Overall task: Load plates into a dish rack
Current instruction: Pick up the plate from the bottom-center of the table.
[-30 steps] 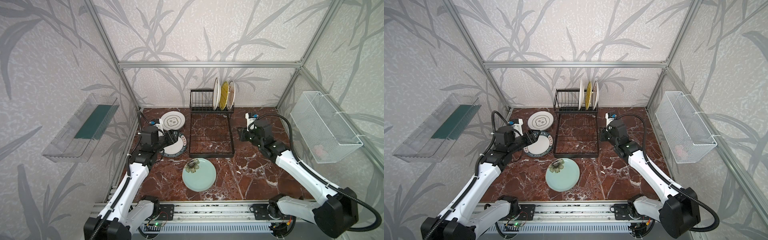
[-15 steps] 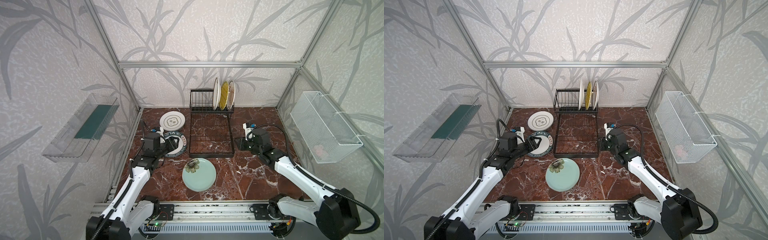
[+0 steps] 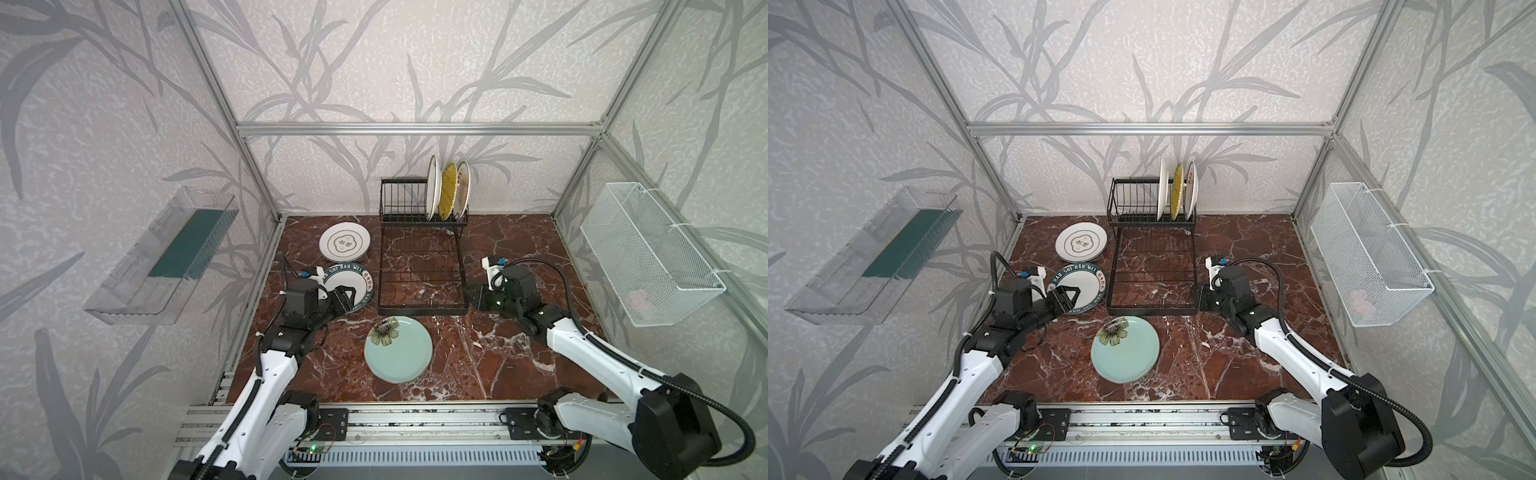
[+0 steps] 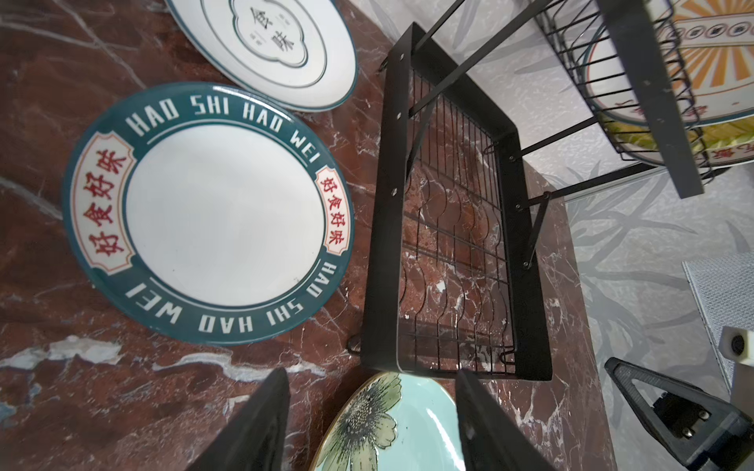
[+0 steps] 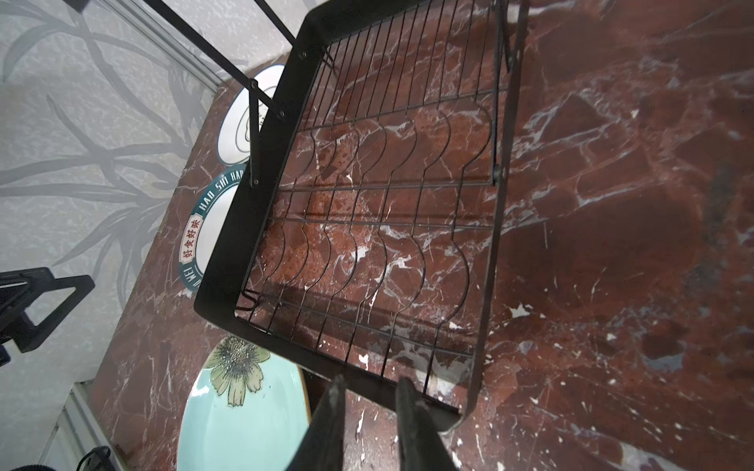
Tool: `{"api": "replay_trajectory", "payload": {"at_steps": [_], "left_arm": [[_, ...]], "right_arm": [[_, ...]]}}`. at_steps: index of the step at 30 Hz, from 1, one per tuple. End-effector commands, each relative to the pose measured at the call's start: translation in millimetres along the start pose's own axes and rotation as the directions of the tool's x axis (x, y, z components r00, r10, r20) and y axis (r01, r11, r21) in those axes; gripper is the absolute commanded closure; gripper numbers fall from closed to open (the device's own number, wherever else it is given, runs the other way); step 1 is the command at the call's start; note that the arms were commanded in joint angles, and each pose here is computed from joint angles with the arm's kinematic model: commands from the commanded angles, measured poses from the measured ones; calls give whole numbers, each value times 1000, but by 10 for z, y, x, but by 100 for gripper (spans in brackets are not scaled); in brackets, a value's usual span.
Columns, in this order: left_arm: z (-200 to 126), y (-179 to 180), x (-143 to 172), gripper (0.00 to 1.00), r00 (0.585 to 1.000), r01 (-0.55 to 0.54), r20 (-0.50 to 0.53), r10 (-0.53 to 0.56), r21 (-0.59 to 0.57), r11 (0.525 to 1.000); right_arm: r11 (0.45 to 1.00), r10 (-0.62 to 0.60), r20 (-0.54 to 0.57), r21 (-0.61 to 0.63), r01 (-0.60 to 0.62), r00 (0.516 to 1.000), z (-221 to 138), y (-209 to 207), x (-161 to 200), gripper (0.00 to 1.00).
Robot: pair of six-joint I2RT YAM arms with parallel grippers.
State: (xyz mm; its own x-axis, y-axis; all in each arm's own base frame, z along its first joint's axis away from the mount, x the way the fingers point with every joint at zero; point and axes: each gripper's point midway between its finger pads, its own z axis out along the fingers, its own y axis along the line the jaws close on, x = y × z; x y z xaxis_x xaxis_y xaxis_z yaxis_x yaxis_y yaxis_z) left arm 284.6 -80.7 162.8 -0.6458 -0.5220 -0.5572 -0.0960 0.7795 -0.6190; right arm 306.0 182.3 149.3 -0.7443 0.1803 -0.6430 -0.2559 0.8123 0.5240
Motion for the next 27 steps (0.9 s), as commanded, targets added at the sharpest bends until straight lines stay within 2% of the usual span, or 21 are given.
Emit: {"api": "replay_trajectory", "payload": {"at_steps": [1,7,18,27], "left_arm": [[21,40,121,38,999,31,-18,-31,14,999],[98,83,317,38,997,41,-60,-40,9,999],[309,39,594,39,990,-21,-136,20,-9,1000],[377,141,836,42,978,-24,-209,14,-45,999]], "right_arm": [[998,31,-32,-61,-33,999,-8,66,133,74],[994,21,-85,-109,-30,996,18,140,306,64],[989,2,-166,-143,-26,986,52,245,724,63],[982,99,-205,-140,-129,974,51,261,1126,64]]}}
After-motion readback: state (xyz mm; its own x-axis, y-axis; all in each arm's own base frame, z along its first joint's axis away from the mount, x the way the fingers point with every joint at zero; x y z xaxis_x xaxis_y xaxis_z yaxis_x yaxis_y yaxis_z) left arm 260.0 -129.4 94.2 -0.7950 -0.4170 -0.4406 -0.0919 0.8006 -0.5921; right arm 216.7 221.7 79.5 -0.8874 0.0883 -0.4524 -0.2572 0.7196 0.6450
